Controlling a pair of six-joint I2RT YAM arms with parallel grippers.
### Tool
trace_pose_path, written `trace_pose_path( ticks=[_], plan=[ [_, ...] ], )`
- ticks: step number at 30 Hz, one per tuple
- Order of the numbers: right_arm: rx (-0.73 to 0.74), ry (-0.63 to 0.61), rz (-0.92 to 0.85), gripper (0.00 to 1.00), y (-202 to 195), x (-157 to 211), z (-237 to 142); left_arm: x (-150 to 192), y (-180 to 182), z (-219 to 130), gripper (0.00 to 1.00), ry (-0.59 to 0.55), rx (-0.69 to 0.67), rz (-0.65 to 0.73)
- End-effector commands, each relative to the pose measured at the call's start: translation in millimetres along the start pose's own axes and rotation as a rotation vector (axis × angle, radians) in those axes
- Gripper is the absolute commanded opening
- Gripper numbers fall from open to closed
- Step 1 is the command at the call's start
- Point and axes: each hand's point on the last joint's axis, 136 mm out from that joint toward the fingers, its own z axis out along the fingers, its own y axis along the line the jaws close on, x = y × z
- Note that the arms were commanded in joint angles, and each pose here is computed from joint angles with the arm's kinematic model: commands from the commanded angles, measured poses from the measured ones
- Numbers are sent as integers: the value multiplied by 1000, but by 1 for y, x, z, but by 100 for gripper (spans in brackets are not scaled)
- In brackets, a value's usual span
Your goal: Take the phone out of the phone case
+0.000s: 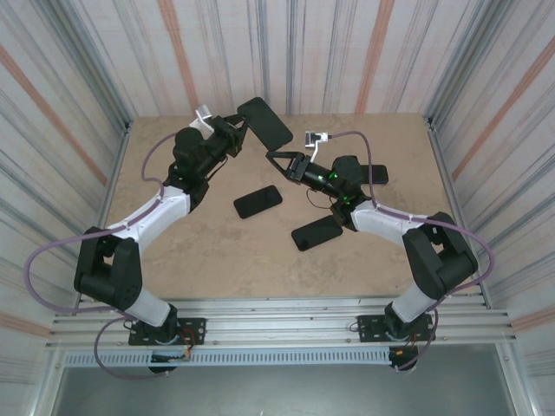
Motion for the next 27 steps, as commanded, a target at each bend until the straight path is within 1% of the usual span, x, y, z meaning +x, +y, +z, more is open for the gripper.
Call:
trace_pose_path(
  ticks=[1, 5, 13, 17, 27],
  plan=[
    [-50, -38, 8, 32, 20, -11, 5, -2, -21, -5, 0, -21, 65, 37],
    [-49, -56, 29, 29, 17, -15, 5, 1, -25, -5, 0, -7, 75, 41],
    [-105, -49, 2, 30, 31, -14, 6, -1, -13, -2, 0, -16, 47, 42],
    [-59, -46, 25, 29, 20, -15, 5, 0, -15, -1, 0, -7, 62, 36],
    [-11, -32, 35, 15, 2, -11, 7, 2, -23, -4, 0, -3, 68, 29]
  ],
)
